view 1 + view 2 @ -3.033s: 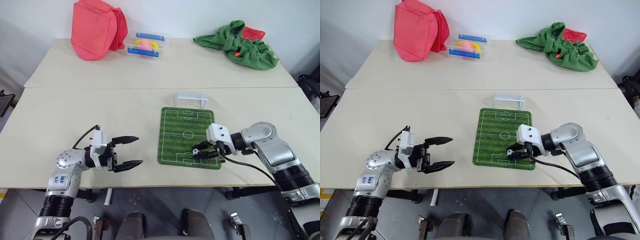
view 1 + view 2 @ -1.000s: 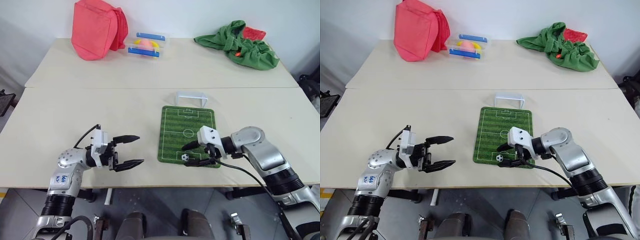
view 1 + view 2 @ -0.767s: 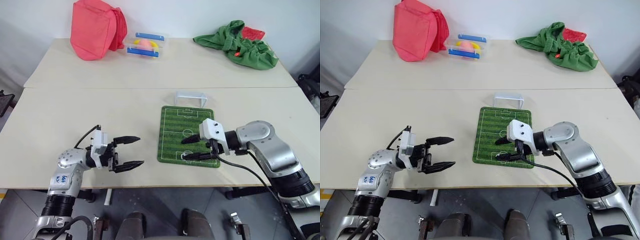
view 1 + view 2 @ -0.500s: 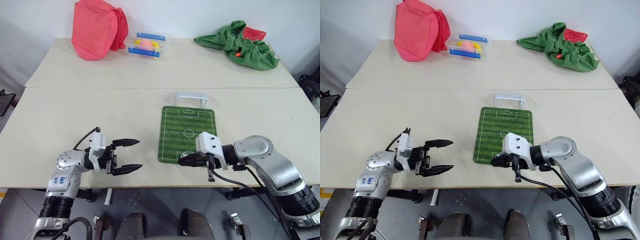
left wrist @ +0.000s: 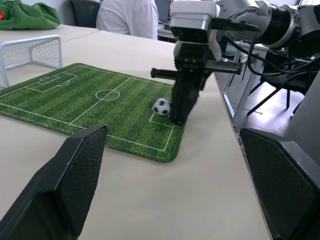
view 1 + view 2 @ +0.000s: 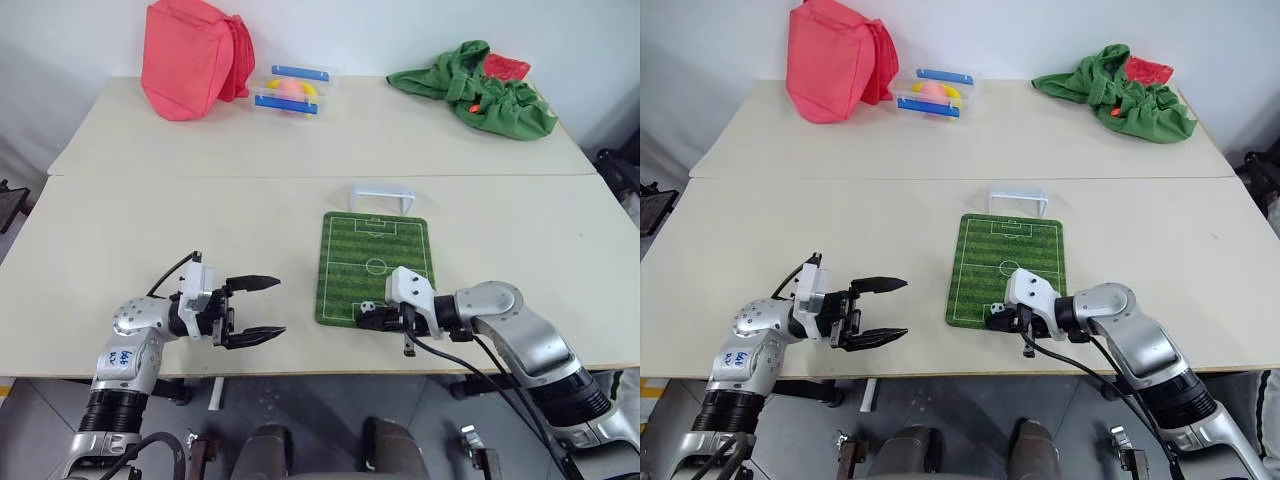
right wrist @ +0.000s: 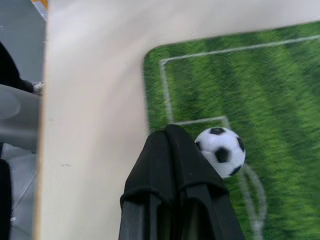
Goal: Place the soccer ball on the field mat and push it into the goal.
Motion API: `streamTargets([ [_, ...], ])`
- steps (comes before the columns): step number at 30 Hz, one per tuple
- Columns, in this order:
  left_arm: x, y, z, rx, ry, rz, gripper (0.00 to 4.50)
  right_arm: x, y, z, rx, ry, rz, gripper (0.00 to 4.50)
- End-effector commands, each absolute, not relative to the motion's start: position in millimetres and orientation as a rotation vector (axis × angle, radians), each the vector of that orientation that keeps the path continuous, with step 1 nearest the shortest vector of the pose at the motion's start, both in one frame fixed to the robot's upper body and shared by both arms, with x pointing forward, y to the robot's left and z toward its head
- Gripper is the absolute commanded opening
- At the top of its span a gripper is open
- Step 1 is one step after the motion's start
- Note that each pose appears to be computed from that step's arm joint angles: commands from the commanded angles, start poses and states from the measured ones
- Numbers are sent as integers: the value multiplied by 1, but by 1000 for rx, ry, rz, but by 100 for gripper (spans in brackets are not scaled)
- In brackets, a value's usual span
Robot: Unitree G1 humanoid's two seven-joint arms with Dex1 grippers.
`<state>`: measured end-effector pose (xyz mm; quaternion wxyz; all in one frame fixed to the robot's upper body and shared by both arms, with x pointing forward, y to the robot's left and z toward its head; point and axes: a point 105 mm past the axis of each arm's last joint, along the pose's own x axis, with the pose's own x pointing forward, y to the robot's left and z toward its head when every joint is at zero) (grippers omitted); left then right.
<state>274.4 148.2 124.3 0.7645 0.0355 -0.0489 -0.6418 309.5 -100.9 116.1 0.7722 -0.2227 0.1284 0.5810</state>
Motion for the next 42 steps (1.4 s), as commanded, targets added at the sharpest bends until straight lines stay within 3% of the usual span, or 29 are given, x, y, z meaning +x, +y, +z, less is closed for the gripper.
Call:
streamTargets([
  [1,279,153,133,97,-142,-1377,450,358,-117,180,-530,49,1051,1],
  [6,288,154,136,111,-158,-1351,450,386,-137,215,-524,-59,881,1],
  [16,306,167,145,55,-191,-1204,450,367,-173,222,-425,-86,864,1],
  [20,313,178,156,-11,-245,-1102,450,350,-194,213,-359,-55,919,92],
  [30,320,224,162,-46,-217,-843,450,312,-272,164,-255,89,919,433],
  [42,320,250,163,-73,-220,-801,450,311,-299,154,-224,73,809,446],
])
